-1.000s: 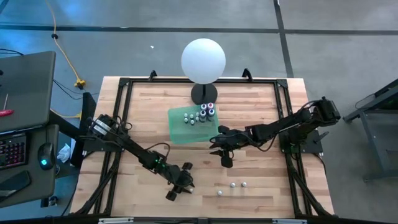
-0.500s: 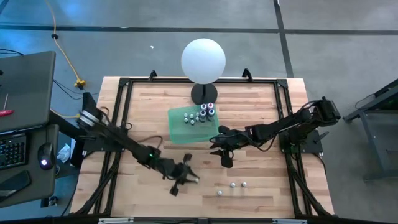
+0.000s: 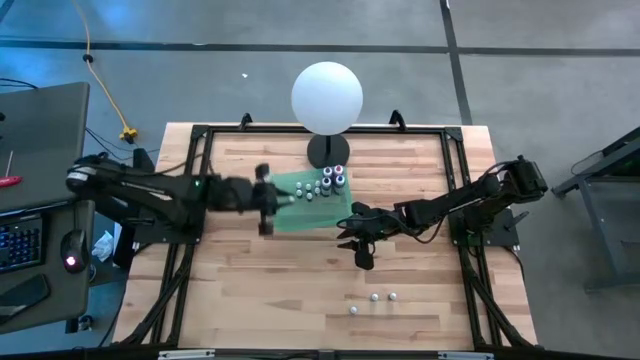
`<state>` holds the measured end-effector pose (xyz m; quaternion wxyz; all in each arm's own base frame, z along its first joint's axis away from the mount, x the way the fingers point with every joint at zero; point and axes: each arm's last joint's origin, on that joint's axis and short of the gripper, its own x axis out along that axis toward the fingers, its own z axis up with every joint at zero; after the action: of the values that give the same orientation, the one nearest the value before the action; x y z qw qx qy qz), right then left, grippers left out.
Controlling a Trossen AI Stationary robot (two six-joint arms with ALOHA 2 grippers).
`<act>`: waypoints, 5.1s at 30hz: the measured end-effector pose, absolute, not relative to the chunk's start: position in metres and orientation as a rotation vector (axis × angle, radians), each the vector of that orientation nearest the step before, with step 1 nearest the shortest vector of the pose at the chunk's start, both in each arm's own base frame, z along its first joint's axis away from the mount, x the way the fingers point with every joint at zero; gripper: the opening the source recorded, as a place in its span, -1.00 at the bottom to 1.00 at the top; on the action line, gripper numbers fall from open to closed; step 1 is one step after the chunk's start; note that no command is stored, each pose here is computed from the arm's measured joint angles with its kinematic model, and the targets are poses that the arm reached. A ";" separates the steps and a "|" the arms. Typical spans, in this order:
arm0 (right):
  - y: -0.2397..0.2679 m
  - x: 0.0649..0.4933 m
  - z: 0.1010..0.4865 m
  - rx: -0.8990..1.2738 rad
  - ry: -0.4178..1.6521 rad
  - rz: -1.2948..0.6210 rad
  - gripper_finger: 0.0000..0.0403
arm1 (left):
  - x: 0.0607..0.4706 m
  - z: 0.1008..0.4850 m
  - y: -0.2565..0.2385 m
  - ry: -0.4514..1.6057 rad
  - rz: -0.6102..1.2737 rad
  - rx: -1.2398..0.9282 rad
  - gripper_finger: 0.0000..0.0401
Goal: Pick & Place food coloring
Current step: Put the small blue food coloring bottle into the green bin, then put the orange food coloring bottle into the green bin
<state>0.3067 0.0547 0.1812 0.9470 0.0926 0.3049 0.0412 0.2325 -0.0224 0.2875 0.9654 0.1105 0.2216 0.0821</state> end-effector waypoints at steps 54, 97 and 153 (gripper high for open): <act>0.055 0.306 0.181 0.170 0.623 0.091 -0.43 | 0.233 0.144 0.062 0.637 0.344 -0.078 -0.63; 0.060 0.310 0.190 0.156 0.700 0.114 -0.43 | 0.231 0.238 0.059 0.485 0.269 -0.002 -0.38; 0.061 0.381 0.244 -0.019 0.806 -0.070 -0.79 | 0.211 0.247 0.049 0.592 0.127 -0.054 -0.38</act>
<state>0.3807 0.0615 0.2435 0.9193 -0.0094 0.3919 -0.0343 0.2109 0.0489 0.2472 0.9542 -0.0266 0.2913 0.0627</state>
